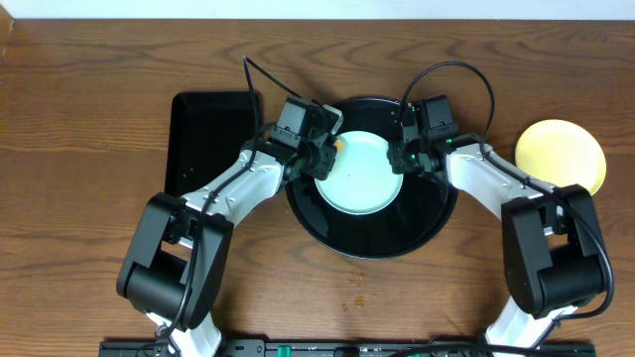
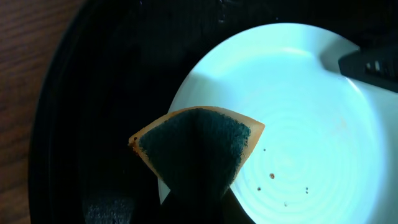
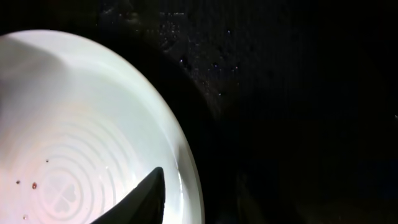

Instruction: Clean dirty plates on tray and stack at the side

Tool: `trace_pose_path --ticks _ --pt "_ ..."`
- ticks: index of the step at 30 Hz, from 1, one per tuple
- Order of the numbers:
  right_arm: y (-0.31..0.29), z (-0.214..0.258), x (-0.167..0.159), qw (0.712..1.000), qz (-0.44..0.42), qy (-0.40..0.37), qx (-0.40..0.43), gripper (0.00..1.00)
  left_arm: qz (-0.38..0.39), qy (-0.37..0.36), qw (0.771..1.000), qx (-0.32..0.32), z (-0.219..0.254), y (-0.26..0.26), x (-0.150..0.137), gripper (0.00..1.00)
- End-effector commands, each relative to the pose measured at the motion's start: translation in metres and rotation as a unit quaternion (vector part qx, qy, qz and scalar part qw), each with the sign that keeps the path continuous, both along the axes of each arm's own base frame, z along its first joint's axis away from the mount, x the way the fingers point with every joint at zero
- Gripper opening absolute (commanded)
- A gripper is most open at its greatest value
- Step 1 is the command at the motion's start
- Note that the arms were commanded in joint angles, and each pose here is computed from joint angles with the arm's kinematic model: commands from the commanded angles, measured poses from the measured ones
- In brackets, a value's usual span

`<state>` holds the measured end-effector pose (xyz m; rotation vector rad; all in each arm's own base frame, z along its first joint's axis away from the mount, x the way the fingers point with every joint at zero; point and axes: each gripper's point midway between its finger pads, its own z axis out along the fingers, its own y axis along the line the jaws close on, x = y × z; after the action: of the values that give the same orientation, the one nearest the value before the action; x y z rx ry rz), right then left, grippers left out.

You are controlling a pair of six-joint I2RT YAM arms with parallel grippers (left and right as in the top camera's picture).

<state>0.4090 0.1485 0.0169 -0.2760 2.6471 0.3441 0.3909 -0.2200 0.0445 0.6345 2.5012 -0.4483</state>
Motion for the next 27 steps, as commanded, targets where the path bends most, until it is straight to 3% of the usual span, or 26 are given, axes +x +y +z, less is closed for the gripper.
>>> trace_pose_path --ticks 1,2,5,8,20,27 --pt "0.002 0.002 0.007 1.0 0.012 -0.017 -0.002 0.2 -0.01 -0.007 1.0 0.001 0.001 -0.003 0.001 0.08" --pt "0.003 0.002 0.007 1.0 0.012 -0.019 -0.001 0.12 -0.012 -0.009 1.0 0.001 0.001 -0.004 0.001 0.08" --pt "0.003 -0.003 0.006 1.0 0.013 -0.012 -0.003 0.1 -0.018 -0.02 1.0 0.0 -0.002 -0.007 0.006 0.07" --pt "0.002 -0.014 0.002 1.0 0.013 0.002 -0.007 0.01 -0.018 -0.033 0.999 -0.006 0.001 -0.01 0.012 0.07" --pt "0.002 -0.027 0.001 1.0 0.013 0.013 -0.01 0.01 -0.038 -0.051 0.998 0.002 -0.003 -0.013 0.016 0.07" --pt "0.002 -0.027 0.001 1.0 0.013 0.013 -0.01 0.01 -0.062 -0.075 0.995 0.011 -0.029 -0.019 0.029 0.08"
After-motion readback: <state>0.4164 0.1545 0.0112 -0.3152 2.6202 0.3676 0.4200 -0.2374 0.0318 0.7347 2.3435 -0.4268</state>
